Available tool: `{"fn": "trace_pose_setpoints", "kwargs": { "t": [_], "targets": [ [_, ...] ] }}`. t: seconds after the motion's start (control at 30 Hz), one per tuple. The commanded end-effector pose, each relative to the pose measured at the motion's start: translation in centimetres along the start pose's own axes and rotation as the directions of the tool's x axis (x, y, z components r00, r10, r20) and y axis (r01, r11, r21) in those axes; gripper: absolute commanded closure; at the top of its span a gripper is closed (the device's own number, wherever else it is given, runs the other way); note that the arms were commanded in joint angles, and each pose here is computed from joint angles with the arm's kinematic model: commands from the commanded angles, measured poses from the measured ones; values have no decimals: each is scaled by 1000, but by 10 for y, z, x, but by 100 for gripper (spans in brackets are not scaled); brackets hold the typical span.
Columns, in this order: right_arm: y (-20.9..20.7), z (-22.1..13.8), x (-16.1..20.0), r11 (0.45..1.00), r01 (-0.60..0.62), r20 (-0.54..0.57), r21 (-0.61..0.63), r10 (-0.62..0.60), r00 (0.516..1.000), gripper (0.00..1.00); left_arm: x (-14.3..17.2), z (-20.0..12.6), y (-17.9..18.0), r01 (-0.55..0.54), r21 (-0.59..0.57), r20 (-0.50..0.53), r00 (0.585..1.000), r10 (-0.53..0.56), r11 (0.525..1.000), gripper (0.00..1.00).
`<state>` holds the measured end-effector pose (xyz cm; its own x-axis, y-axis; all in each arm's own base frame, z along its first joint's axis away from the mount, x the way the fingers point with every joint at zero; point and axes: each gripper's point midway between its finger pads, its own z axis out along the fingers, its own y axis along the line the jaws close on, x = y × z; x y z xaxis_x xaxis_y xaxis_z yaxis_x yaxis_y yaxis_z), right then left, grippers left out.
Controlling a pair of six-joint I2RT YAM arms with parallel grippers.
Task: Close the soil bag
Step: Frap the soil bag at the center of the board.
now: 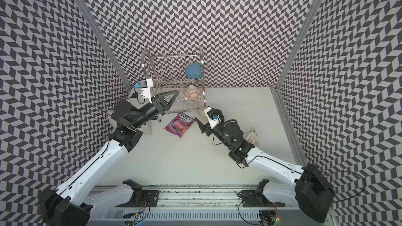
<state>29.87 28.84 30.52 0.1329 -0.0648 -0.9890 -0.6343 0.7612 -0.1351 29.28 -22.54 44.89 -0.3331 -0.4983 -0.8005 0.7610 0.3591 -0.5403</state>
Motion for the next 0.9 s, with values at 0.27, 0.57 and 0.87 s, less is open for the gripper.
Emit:
{"fn": "trace_pose_setpoints", "kwargs": {
  "t": [0.27, 0.57, 0.87],
  "targets": [
    [-9, 35, -36, 984, -17, 103, 175, -1, 995, 31, -28, 2, -35, -76, 74, 75, 995, 70, 994, 100],
    [-55, 46, 39, 886, 54, -104, 460, -6, 995, 83, -51, -14, -51, -107, 48, 152, 983, 98, 993, 100],
    [-145, -28, 159, 701, 222, -412, 677, 112, 904, 90, -115, -55, -79, -200, -5, 305, 933, 192, 980, 100]
  ]
}}
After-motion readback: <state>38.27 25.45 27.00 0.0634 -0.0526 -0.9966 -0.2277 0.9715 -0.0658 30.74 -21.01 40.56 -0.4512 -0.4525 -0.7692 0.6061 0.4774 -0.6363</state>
